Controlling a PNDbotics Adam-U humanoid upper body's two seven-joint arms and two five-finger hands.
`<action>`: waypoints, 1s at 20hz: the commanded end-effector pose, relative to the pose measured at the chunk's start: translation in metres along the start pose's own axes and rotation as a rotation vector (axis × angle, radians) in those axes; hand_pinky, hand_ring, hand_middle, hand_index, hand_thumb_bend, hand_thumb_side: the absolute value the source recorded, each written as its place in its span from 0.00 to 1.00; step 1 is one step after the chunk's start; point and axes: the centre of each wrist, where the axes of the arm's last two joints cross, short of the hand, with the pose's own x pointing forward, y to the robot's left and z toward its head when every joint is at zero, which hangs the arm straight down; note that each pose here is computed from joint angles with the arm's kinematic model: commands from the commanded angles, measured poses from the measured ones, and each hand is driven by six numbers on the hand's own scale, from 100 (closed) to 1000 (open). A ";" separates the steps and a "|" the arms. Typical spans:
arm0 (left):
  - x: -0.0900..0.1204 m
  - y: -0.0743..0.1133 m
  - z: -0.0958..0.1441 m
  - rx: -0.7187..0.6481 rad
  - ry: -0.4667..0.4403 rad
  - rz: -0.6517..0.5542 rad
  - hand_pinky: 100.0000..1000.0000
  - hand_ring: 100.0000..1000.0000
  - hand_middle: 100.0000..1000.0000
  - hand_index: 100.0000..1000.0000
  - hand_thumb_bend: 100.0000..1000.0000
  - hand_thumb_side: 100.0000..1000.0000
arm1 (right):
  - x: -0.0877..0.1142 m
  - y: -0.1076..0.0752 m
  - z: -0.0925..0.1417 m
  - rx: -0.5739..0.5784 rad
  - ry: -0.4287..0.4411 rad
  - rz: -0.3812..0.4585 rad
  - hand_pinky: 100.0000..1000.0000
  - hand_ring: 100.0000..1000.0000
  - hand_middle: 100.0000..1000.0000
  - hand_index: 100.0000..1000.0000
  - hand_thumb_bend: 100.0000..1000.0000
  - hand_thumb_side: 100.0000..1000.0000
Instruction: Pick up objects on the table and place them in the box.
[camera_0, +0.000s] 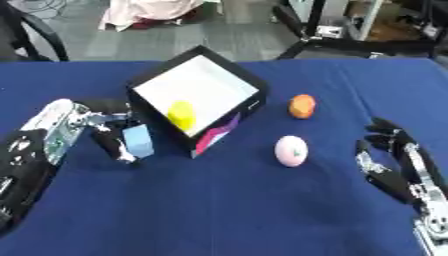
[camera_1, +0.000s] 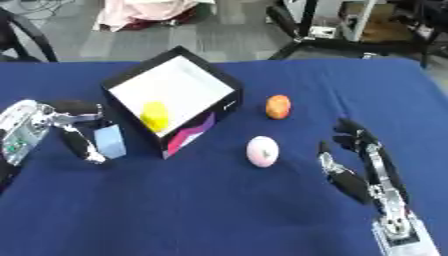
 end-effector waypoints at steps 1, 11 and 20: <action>-0.005 0.027 0.019 0.091 0.006 -0.035 0.51 0.42 0.40 0.58 0.45 0.37 | 0.003 -0.004 -0.003 -0.007 -0.017 0.006 0.80 0.75 0.75 0.89 0.07 0.30; 0.006 0.118 0.077 0.444 0.022 -0.047 0.54 0.44 0.40 0.57 0.45 0.38 | 0.002 -0.005 -0.002 -0.003 -0.013 0.009 0.80 0.75 0.75 0.89 0.06 0.30; 0.006 0.097 0.013 0.582 0.130 0.057 0.56 0.47 0.42 0.61 0.44 0.38 | 0.004 0.000 -0.004 0.015 -0.022 -0.006 0.80 0.75 0.75 0.89 0.06 0.30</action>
